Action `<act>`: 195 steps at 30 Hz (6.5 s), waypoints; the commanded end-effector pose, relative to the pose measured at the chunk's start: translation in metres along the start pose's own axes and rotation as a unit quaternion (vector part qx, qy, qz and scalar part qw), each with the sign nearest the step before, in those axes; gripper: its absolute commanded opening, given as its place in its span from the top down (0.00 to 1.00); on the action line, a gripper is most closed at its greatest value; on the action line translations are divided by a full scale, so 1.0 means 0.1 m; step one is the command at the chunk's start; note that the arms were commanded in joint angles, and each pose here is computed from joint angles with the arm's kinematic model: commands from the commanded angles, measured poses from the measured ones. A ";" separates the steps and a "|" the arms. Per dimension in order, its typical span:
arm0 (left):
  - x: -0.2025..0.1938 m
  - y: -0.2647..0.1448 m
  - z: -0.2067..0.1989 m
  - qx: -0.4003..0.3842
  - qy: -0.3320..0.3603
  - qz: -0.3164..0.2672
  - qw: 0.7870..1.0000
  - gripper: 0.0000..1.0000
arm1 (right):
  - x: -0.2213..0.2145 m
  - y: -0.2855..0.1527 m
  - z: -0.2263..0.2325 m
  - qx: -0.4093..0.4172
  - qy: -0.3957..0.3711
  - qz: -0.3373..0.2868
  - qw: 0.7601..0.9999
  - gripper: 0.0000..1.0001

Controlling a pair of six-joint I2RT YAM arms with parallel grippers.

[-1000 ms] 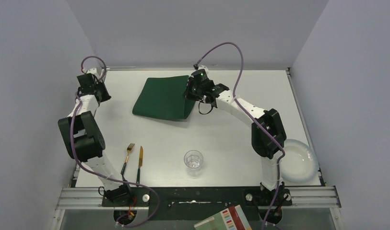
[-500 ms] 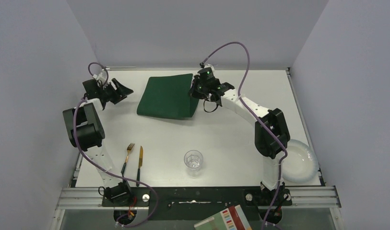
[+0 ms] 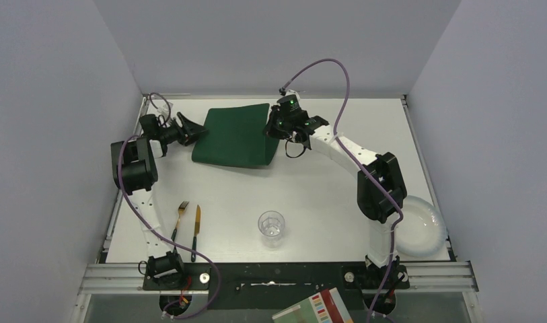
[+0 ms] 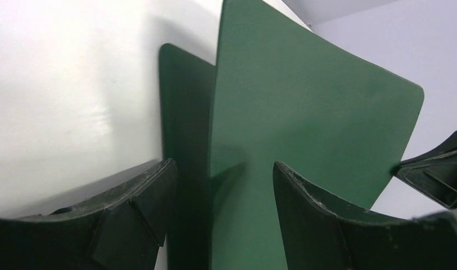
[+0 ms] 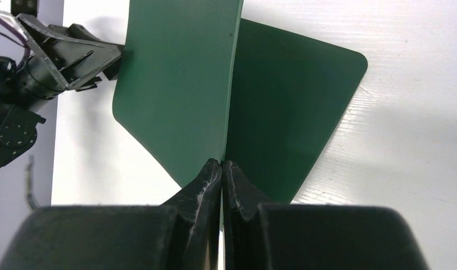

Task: Set the dinner table for one person
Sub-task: Flatten out the napkin at the center of the board.

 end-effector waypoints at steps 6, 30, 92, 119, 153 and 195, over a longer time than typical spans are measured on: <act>0.11 0.26 -0.26 -0.034 0.084 0.032 0.995 0.75 | 0.31 -0.24 0.29 0.053 0.000 -0.044 0.998 1.00; 0.29 -0.19 -1.21 -0.108 0.099 -0.009 0.989 1.00 | 0.58 -0.35 0.15 0.057 -0.010 -0.073 0.996 0.95; -0.83 0.45 -4.26 -0.084 0.702 0.187 0.683 1.00 | 1.08 -0.95 -1.22 0.488 -0.524 -0.088 0.693 0.06; -0.94 0.61 -4.07 -0.084 0.696 0.190 0.687 1.00 | 0.40 -0.80 -0.79 0.557 -0.501 -0.071 0.659 0.09; 0.12 0.53 -2.93 0.116 0.731 0.155 0.654 0.32 | 0.17 -1.36 -1.15 0.513 -0.516 -0.061 0.683 1.00; 0.30 -0.71 -1.94 -0.258 0.224 -0.103 0.934 0.26 | 0.39 -1.52 -1.41 0.475 -0.517 -0.095 0.706 1.00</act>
Point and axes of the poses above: each gripper's point midway between its finger pads, its own y axis out along the fingers, its own z axis along the line the jaws close on, x = y × z, the point moved 3 cm from there along -y, back along the fingers, and after that the axes turned 9 degrees about y, right-handed, at the moved point
